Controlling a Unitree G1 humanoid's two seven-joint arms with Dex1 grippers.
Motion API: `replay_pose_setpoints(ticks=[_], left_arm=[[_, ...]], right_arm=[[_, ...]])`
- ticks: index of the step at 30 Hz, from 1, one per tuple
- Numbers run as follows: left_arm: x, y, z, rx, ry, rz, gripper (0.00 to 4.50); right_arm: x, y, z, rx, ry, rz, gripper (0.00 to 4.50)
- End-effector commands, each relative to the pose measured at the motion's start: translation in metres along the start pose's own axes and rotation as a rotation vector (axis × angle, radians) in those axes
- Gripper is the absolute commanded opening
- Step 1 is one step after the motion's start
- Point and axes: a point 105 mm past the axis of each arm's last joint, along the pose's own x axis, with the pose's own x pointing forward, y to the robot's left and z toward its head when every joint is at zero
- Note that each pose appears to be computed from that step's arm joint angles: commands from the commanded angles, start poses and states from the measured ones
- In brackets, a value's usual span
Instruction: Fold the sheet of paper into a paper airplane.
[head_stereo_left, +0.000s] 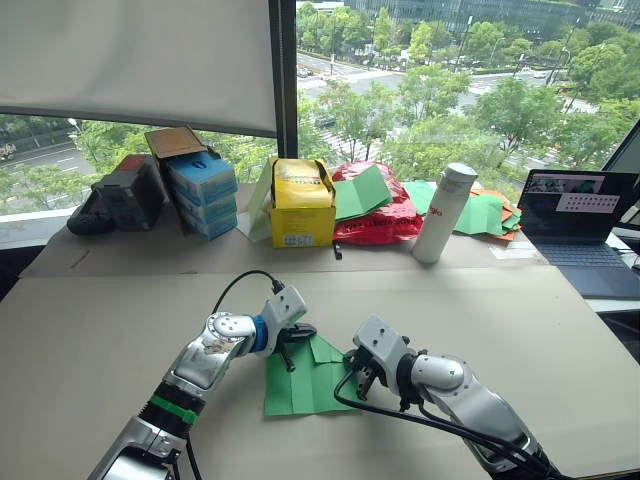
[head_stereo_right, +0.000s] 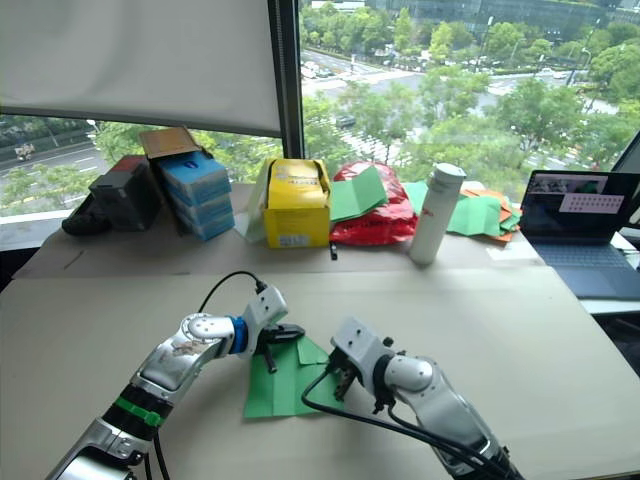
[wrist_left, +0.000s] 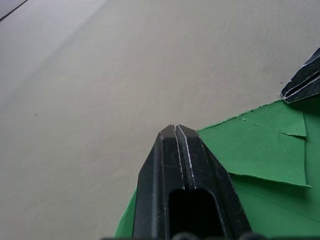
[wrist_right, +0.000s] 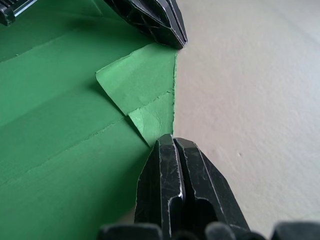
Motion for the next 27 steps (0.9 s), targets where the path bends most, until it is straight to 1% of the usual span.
replay_pose_setpoints(ticks=[1,6,10,11,12,14,15,16,17,18,19,20,21,23,25,27], left_arm=[[-0.001,0.003,-0.011,-0.010,0.043,0.009,0.00],[-0.001,0.003,-0.011,-0.009,0.042,0.008,0.00],[0.000,0.003,-0.010,-0.008,0.039,0.006,0.00],[0.000,0.004,-0.009,-0.007,0.035,0.008,0.00],[0.000,0.004,-0.007,-0.006,0.028,0.012,0.00],[-0.001,0.006,-0.004,-0.003,0.016,0.018,0.00],[-0.004,0.009,0.001,-0.004,-0.008,0.030,0.00],[-0.006,0.011,0.005,-0.005,-0.025,0.039,0.00],[-0.010,0.015,0.012,-0.023,-0.059,0.050,0.00],[-0.015,0.019,0.020,-0.044,-0.095,0.062,0.00],[-0.020,0.022,0.026,-0.056,-0.122,0.069,0.00],[-0.030,0.027,0.037,-0.092,-0.180,0.081,0.00],[-0.040,0.031,0.046,-0.125,-0.235,0.091,0.00],[-0.059,0.037,0.058,-0.191,-0.312,0.108,0.00],[-0.075,0.041,0.057,-0.267,-0.341,0.128,0.00],[-0.085,0.040,0.052,-0.326,-0.346,0.135,0.00]], right_arm=[[-0.002,0.012,-0.054,0.099,0.214,0.044,0.04],[-0.005,0.014,-0.053,0.094,0.216,0.054,0.04],[-0.005,0.013,-0.042,0.089,0.183,0.054,0.04],[-0.005,0.011,-0.035,0.090,0.155,0.048,0.04],[-0.004,0.007,-0.020,0.089,0.085,0.037,0.04],[-0.006,0.000,0.000,0.095,-0.013,0.017,0.04],[-0.012,-0.001,0.023,0.100,-0.137,0.039,0.04],[-0.017,-0.001,0.038,0.102,-0.220,0.056,0.04],[-0.026,-0.003,0.057,0.107,-0.326,0.072,0.04],[-0.034,-0.003,0.070,0.112,-0.402,0.094,0.04],[-0.038,-0.003,0.074,0.121,-0.432,0.101,0.04],[-0.043,-0.003,0.079,0.110,-0.460,0.116,0.04],[-0.045,-0.002,0.082,0.095,-0.471,0.128,0.04],[-0.047,0.002,0.085,0.071,-0.487,0.151,0.04],[-0.044,0.007,0.086,0.054,-0.485,0.179,0.04],[-0.039,0.010,0.083,0.047,-0.470,0.189,0.04]])
